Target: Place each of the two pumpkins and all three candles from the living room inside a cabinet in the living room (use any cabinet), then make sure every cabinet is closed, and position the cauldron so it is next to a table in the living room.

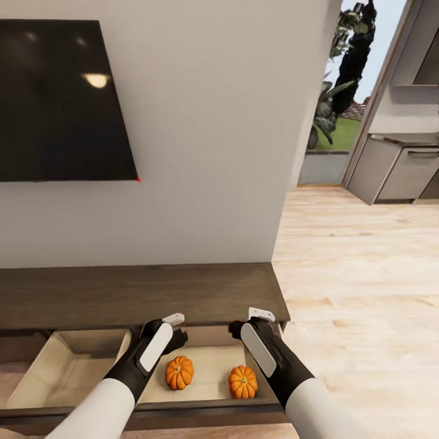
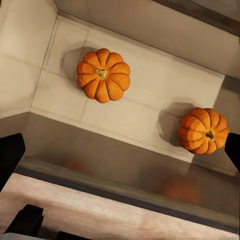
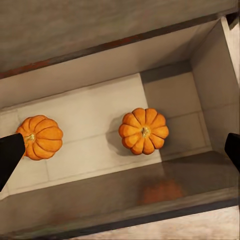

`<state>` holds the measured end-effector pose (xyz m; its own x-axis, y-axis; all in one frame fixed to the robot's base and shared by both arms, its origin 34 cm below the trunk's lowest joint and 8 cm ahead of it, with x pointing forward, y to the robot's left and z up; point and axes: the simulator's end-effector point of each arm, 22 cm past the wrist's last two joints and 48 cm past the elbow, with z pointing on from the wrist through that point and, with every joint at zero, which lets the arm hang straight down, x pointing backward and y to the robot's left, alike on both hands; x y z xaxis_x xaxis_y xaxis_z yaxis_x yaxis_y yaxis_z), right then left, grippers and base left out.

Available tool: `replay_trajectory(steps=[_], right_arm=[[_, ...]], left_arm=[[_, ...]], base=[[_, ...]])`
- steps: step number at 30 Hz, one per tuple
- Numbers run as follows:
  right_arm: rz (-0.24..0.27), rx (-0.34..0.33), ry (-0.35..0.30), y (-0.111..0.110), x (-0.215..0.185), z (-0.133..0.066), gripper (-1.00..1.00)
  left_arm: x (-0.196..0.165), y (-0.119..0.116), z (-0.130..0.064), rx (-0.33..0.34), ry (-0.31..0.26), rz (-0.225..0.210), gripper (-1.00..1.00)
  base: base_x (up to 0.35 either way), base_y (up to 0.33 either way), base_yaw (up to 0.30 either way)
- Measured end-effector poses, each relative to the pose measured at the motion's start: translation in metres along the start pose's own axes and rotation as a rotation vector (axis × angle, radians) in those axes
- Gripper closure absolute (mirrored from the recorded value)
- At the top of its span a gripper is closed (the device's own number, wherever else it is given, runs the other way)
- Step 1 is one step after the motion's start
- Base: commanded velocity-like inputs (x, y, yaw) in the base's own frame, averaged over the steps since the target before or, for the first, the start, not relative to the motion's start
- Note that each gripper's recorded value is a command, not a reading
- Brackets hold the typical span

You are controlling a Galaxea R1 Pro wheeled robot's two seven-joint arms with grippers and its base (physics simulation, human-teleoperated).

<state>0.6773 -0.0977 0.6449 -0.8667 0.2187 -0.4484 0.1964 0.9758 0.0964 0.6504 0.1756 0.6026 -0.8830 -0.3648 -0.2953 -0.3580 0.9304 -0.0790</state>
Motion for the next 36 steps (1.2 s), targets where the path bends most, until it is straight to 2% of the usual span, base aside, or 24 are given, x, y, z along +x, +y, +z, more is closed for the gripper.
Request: replay_trajectory(steps=[36], right_arm=[[0.000,0.000,0.000,0.0000,0.0001,0.0000,-1.00]], left_arm=[[0.0001,-0.0018,-0.0004,0.005,0.000,-0.001,-1.00]], base=[[-0.325,0.000,0.000]])
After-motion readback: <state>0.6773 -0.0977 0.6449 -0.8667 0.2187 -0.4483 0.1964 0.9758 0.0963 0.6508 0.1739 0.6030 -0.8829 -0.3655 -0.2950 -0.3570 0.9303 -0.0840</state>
